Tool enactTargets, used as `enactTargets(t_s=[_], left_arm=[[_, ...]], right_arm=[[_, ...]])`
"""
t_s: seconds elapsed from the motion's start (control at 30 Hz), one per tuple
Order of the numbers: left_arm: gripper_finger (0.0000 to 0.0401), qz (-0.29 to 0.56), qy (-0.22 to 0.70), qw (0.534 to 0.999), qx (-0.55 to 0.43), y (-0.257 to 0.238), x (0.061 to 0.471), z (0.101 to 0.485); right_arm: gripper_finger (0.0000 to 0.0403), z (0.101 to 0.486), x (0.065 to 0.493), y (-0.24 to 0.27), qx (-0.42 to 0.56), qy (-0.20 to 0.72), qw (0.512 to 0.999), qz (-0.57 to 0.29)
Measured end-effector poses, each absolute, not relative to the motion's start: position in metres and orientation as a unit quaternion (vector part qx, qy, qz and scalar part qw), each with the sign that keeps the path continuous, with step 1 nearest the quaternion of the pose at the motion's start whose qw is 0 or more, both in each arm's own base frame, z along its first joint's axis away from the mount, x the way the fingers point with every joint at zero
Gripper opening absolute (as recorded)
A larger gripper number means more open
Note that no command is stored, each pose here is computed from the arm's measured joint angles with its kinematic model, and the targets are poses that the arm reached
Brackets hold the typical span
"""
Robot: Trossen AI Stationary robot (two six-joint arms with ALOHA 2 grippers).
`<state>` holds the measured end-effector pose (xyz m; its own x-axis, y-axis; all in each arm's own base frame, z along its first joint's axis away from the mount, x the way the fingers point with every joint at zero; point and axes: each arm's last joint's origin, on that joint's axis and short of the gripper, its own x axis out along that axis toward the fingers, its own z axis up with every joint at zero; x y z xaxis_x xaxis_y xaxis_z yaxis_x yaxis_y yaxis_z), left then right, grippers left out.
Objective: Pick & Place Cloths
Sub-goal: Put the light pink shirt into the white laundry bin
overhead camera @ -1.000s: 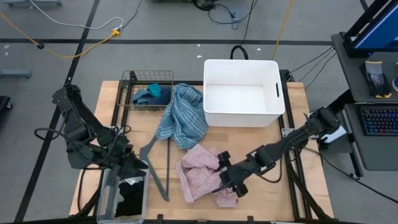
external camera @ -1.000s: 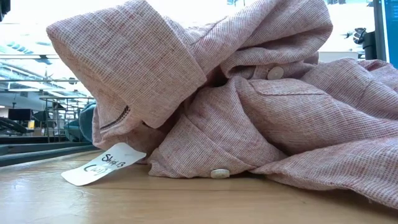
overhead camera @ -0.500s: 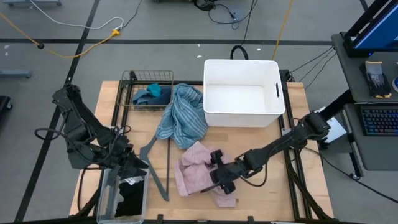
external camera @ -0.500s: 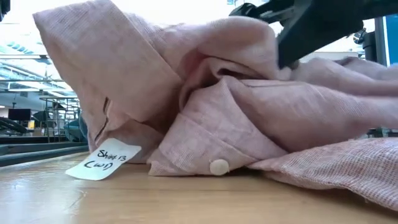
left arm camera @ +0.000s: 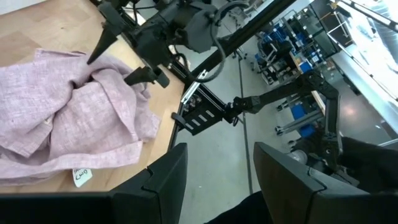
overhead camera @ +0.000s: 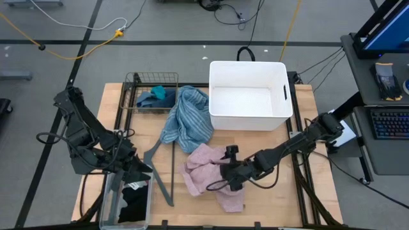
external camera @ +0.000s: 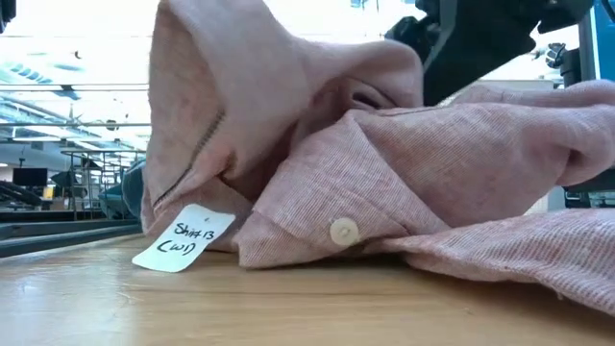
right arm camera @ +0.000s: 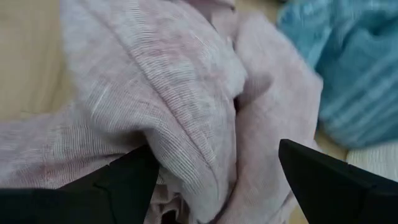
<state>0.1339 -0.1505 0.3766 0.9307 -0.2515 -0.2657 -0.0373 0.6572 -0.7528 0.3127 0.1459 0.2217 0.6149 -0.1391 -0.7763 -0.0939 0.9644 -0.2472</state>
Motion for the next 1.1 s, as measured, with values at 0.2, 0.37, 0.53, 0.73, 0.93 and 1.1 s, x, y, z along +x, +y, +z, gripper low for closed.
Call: enactTargets(t_s=[0.2,0.37,0.53,0.73,0.93,1.1], left_arm=[[0.0186,-0.060,0.176,0.894,-0.407,-0.150,0.134,0.376],[0.0186,-0.060,0.177,0.895,-0.405,-0.150,0.134,0.376],[0.0186,-0.060,0.177,0.895,-0.405,-0.150,0.134,0.376],[0.0186,-0.059,0.177,0.895,-0.405,-0.150,0.134,0.376],[0.0186,-0.042,0.163,0.899,-0.405,-0.149,0.134,0.377],[0.0186,-0.041,0.162,0.896,-0.411,-0.149,0.134,0.377]], right_arm=[[0.0322,0.216,0.314,0.135,-0.081,0.462,0.882,-0.049],[0.0322,0.203,0.312,0.130,-0.003,0.481,0.875,-0.043],[0.0322,0.173,0.302,0.125,0.050,0.488,0.870,-0.042],[0.0322,0.140,0.286,0.118,0.067,0.495,0.865,-0.058],[0.0284,0.116,0.276,0.115,0.065,0.543,0.836,-0.046],[0.0186,0.113,0.277,0.118,0.071,0.546,0.834,-0.032]])
